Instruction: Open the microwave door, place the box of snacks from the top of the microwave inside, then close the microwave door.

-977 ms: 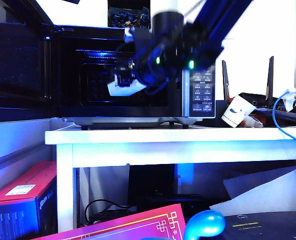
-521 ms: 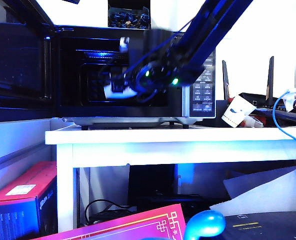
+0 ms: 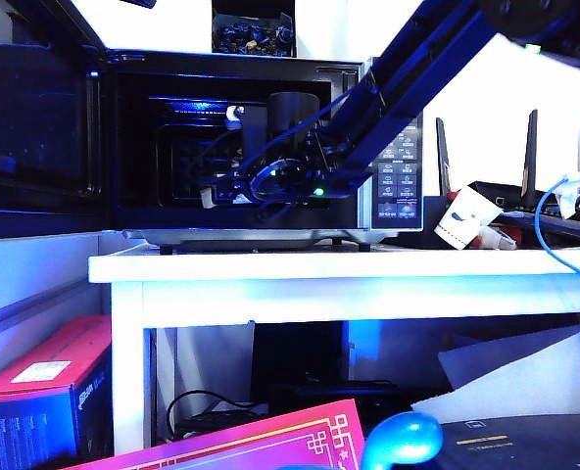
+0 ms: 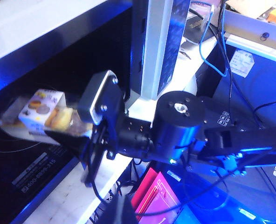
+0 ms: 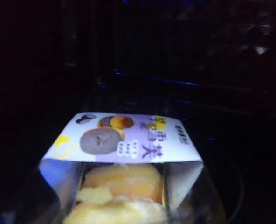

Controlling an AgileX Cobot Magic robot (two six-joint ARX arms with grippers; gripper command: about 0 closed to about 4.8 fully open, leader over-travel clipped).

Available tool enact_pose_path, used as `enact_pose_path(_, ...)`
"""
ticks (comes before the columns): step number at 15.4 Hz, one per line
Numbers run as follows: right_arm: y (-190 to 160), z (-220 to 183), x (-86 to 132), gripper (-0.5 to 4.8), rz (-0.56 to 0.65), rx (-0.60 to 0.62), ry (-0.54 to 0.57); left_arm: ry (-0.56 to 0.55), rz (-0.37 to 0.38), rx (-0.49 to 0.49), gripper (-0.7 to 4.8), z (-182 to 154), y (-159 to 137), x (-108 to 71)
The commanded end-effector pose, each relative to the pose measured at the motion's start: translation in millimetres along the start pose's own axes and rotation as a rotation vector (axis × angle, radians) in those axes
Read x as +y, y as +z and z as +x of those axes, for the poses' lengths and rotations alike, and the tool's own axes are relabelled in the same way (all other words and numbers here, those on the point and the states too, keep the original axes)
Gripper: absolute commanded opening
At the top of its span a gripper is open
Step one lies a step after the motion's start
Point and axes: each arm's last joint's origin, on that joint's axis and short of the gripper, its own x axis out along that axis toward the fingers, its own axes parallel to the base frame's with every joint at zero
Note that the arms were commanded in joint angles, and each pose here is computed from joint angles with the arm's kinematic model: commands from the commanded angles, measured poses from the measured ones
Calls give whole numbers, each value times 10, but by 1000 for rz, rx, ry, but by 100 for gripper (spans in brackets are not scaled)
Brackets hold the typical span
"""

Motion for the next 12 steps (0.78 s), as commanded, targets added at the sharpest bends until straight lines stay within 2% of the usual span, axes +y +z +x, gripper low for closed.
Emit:
enact_pose_path(1, 127, 46, -95, 264, 6, -64, -29, -3, 7, -10, -5, -19, 18, -9)
enact_pose_path(7, 327, 166, -142, 265, 20, -92, -11, -3, 8, -11, -5, -17, 18, -8)
enact_pose_path(12, 276, 219, -137, 265, 23, -69, -9, -4, 6, -10, -5, -17, 17, -9)
